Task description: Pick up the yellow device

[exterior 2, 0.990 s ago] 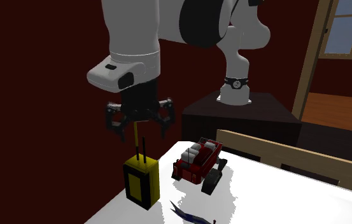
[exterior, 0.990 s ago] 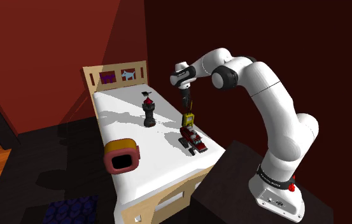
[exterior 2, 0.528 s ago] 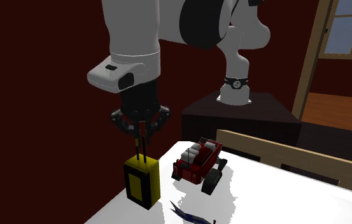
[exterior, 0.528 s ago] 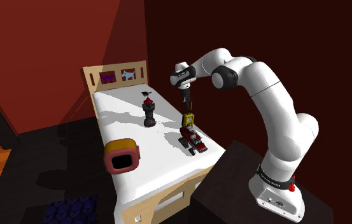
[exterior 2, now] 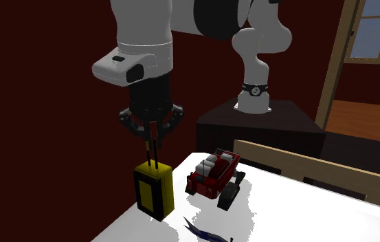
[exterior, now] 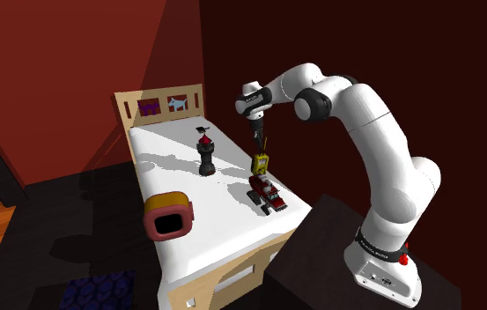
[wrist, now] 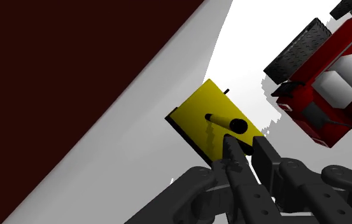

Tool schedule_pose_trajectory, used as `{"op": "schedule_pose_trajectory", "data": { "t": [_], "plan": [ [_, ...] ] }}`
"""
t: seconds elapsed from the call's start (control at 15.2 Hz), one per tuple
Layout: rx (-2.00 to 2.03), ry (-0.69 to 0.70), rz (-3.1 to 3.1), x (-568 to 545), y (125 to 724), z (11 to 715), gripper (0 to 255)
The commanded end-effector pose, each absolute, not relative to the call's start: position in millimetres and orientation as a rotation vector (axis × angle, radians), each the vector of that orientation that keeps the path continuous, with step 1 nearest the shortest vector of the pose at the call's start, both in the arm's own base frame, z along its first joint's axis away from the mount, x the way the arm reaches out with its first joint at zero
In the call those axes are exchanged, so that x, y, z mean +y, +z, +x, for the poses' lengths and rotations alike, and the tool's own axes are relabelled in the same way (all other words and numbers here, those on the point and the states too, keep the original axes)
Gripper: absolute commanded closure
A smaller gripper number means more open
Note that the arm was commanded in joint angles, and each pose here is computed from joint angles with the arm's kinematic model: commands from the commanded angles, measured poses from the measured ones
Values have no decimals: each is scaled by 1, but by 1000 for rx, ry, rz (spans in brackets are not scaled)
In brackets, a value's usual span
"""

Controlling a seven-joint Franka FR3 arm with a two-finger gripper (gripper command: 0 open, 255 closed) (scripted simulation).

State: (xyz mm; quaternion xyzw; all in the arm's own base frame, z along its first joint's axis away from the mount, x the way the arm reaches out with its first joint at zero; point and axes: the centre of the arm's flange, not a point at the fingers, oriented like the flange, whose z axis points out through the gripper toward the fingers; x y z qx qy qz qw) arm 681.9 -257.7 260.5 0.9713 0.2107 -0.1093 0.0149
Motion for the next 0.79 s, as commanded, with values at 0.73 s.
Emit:
{"op": "schedule_pose_trajectory", "data": {
  "t": [0.73],
  "plan": [
    [656,-339,3023,-257,319,683,255]
  ]
}}
